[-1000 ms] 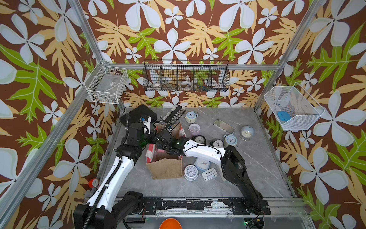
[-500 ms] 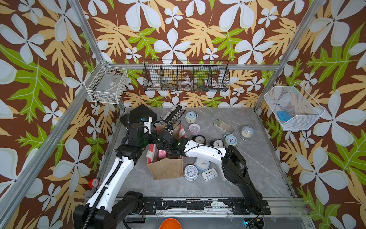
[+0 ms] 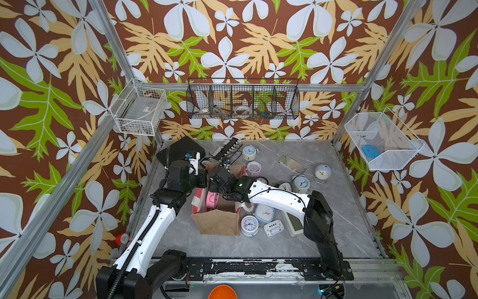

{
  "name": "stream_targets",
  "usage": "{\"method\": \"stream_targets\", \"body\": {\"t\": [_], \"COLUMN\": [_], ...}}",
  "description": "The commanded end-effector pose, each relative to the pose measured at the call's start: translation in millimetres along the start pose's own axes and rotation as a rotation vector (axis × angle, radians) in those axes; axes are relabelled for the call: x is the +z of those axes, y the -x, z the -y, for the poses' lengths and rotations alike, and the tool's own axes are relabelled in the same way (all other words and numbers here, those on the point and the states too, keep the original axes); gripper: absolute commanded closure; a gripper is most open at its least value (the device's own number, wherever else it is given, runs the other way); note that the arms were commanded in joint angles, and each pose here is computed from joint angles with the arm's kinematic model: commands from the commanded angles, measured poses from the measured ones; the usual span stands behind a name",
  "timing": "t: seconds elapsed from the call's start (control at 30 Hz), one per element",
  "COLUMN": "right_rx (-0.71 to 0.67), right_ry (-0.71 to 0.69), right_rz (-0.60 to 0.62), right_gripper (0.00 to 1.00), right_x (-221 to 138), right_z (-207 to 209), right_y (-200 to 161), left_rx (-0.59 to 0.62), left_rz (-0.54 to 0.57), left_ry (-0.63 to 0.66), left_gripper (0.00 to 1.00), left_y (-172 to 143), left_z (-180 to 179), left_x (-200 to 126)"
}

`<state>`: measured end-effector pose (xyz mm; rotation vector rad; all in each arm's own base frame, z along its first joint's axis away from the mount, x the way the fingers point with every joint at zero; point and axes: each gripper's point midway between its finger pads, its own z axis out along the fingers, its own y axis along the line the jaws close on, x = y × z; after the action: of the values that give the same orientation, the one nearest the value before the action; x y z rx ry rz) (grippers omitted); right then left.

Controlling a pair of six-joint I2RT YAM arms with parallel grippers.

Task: Put the alarm clock into the canvas bag
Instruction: Place the alarm at the canvas bag, then pick up the alarm from the center of the board.

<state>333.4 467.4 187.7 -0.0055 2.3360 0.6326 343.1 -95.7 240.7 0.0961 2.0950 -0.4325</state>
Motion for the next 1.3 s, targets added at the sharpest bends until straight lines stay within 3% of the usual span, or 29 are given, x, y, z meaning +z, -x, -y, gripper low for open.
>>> {"method": "stream_targets", "body": {"t": [0.0, 0.27, 0.6, 0.97, 1.27], "right_rx": [-0.028, -0.121, -0.314, -0.342, -0.296], "right_ry": [-0.036, -0.01, -0.034, -0.219, -0.327], "right_rz": [0.02, 0.05, 0.106, 0.071, 0.002], "right_gripper": [0.41, 0.42, 0.42, 0.43, 0.43], "right_x": [-9.0, -42.7, -104.6, -142.3, -171.6], "right_z": [8.8, 3.4, 18.8, 126.8, 207.2], "right_y": [6.3, 27.9, 68.1, 87.7, 61.2], "left_rx": [0.011, 0.01, 0.015, 0.022, 0.024], "left_rz": [0.02, 0.025, 0.047, 0.049, 0.048], "left_ry": [-0.023, -0.003, -0.006, 0.008, 0.005], "left_gripper": [1.0, 1.0, 0.91, 0.95, 0.97], "left_y": [6.7, 7.9, 12.6, 13.4, 13.0], "left_z": [5.2, 1.9, 3.6, 1.6, 2.0], "left_x": [-0.6, -1.1, -6.1, -7.8, -7.6]}}
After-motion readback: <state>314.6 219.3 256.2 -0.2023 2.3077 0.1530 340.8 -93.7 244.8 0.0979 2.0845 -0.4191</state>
